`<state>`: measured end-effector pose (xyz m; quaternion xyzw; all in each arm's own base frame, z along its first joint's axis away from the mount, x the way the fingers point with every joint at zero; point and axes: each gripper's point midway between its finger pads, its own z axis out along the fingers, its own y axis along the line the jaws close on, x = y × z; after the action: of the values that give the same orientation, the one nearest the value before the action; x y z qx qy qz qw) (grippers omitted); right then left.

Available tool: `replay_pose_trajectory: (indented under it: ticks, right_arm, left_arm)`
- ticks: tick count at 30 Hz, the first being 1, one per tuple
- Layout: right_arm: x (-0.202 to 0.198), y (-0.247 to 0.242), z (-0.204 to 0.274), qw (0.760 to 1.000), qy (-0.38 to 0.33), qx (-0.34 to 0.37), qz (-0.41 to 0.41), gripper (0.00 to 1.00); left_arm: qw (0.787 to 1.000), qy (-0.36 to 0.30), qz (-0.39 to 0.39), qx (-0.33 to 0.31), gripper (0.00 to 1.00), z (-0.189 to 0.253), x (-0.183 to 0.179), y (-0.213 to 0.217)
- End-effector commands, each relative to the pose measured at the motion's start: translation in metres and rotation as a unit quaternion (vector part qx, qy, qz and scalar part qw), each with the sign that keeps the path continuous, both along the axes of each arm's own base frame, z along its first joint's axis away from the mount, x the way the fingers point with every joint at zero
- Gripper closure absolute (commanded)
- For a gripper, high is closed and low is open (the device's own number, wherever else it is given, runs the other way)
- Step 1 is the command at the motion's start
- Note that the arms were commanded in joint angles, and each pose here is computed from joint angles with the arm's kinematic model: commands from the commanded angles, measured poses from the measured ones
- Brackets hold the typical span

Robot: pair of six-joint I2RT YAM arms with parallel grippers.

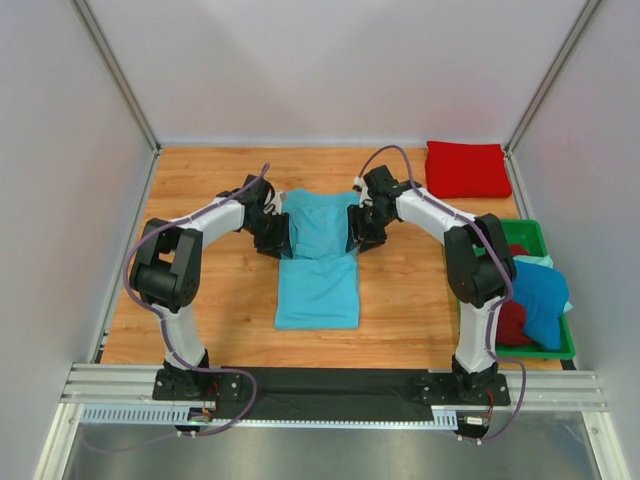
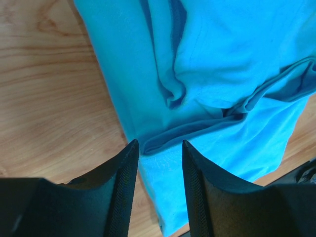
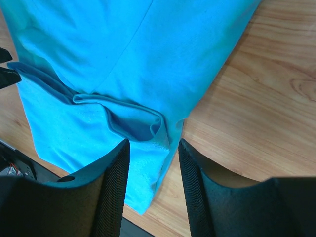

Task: Fold and stack the t-shirts
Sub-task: Fold the tshirt

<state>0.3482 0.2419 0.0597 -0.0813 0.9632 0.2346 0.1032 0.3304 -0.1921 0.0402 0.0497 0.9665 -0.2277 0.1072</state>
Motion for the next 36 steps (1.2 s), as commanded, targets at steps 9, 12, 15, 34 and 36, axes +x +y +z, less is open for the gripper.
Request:
replay_pose_trajectory:
  ticks: [9,12,15,34,36]
  right_arm:
    - [-0.007,0.011,-0.012,0.999,0.021,0.011,0.028,0.55]
    - [-0.007,0.013,-0.014,0.999,0.025,0.015,0.025,0.57]
    - [-0.007,0.014,-0.016,0.999,0.026,0.017,0.024,0.6]
    - [-0.015,0.0,0.004,1.0,0.026,-0.009,-0.012,1.0]
    - [-0.02,-0.007,0.002,0.999,0.029,-0.023,-0.022,1.0]
  left_arm:
    - [1.0,0.001,-0.017,-0.021,0.53,0.004,-0.004,-0.008]
    - [0.999,0.006,-0.017,-0.027,0.61,0.002,-0.001,-0.011]
    - [0.999,0.008,-0.016,-0.031,0.65,0.002,0.001,-0.013]
    - [1.0,-0.013,0.01,0.024,1.0,0.01,0.005,0.007]
    - [0.999,-0.02,0.019,0.038,1.0,0.017,0.005,0.013]
